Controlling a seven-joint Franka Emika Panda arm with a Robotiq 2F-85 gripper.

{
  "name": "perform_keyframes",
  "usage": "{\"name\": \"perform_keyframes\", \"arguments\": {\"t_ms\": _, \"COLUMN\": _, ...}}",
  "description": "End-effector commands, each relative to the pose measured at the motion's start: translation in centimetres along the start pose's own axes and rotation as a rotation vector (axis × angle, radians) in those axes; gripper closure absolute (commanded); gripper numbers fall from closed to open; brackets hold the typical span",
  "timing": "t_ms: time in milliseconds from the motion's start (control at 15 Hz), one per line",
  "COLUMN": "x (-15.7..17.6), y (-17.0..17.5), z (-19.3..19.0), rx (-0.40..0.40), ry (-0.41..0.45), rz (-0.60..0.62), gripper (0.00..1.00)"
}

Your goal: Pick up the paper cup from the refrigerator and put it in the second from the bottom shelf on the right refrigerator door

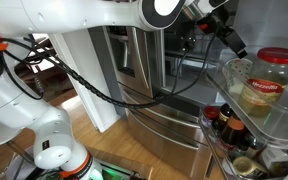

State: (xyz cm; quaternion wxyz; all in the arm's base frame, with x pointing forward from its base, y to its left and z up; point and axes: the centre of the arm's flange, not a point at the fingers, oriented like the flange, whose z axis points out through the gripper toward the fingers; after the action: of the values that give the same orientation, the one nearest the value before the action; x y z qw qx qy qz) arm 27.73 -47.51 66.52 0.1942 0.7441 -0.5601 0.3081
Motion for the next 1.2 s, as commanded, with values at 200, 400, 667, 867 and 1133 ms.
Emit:
{"name": "perform_keyframes", "arguments": {"t_ms": 200, "x": -0.5, "y": -0.3, "z": 1.5, "rx": -0.011, "ry": -0.042, "rz": -0.087, "gripper": 0.0}}
{"name": "perform_keyframes", "arguments": {"t_ms": 400, "x": -0.8, "y": -0.3, "z": 2.2, "rx": -0.029, "ry": -0.05, "rz": -0.134, "gripper": 0.0}}
{"name": "perform_keyframes", "arguments": {"t_ms": 667, "x": -0.9, "y": 0.0, "z": 3.0, "rx": -0.03, "ry": -0.06, "rz": -0.175, "gripper": 0.0}}
{"name": "perform_keyframes", "arguments": {"t_ms": 867, "x": -1.0, "y": 0.2, "z": 3.4, "rx": -0.048, "ry": -0.064, "rz": -0.207, "gripper": 0.0}}
{"name": "perform_keyframes", "arguments": {"t_ms": 1133, "x": -1.1, "y": 0.6, "z": 3.8, "rx": -0.088, "ry": -0.06, "rz": -0.248, "gripper": 0.0}}
